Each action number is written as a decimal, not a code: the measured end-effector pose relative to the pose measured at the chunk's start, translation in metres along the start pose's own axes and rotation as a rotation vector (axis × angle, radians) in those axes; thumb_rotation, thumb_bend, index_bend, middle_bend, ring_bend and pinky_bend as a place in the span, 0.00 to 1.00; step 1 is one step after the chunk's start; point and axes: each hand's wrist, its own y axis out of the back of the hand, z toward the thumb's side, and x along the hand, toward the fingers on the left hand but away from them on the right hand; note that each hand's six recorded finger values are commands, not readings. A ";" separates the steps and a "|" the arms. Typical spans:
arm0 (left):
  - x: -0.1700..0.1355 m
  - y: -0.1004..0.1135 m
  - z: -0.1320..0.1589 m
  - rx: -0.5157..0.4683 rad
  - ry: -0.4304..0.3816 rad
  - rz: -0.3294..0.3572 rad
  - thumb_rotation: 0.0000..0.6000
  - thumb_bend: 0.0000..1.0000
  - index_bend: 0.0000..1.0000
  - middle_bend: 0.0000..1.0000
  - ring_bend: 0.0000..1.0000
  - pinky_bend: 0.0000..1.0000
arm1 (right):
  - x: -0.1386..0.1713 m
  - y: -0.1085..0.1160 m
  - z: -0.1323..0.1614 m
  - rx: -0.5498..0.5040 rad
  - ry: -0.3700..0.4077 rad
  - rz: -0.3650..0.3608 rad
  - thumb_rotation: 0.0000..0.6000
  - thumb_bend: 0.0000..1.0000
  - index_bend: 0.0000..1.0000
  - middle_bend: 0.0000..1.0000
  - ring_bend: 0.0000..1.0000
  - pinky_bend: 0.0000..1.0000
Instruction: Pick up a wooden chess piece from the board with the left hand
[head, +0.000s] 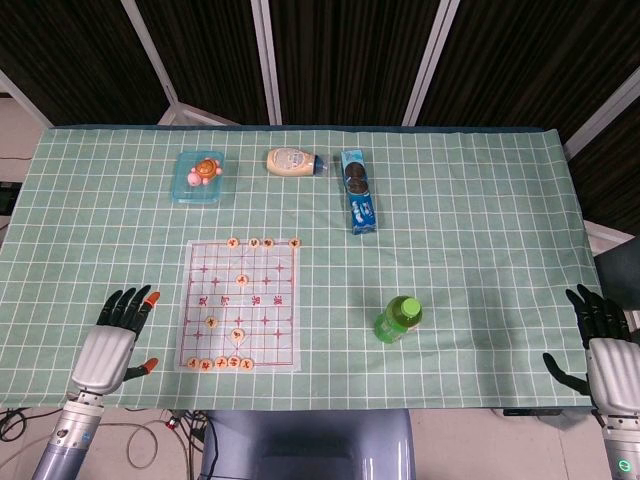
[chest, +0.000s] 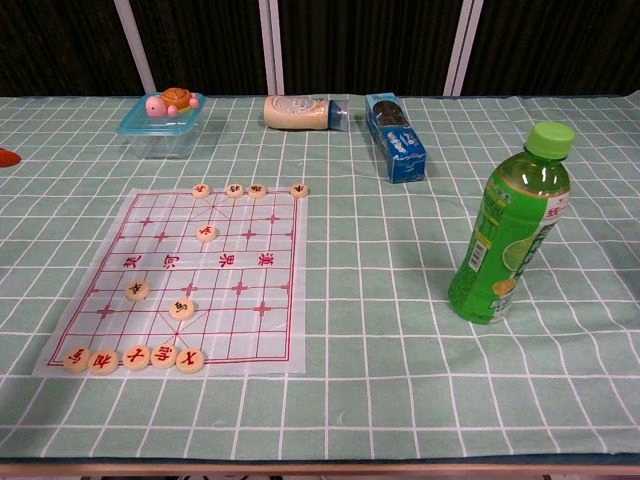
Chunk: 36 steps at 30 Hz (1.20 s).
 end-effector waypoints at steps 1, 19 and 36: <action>0.000 0.000 0.000 0.000 0.000 -0.001 1.00 0.04 0.00 0.00 0.00 0.06 | 0.000 0.000 0.000 0.001 0.000 0.001 1.00 0.30 0.00 0.00 0.00 0.00; 0.000 -0.002 0.000 0.001 0.003 -0.023 1.00 0.04 0.00 0.00 0.00 0.06 | 0.000 -0.005 0.001 0.007 -0.014 0.028 1.00 0.30 0.00 0.00 0.00 0.00; 0.008 0.005 0.026 0.079 -0.070 -0.006 1.00 0.11 0.18 0.78 0.73 0.82 | 0.002 -0.004 0.000 -0.009 -0.027 0.045 1.00 0.30 0.00 0.00 0.00 0.00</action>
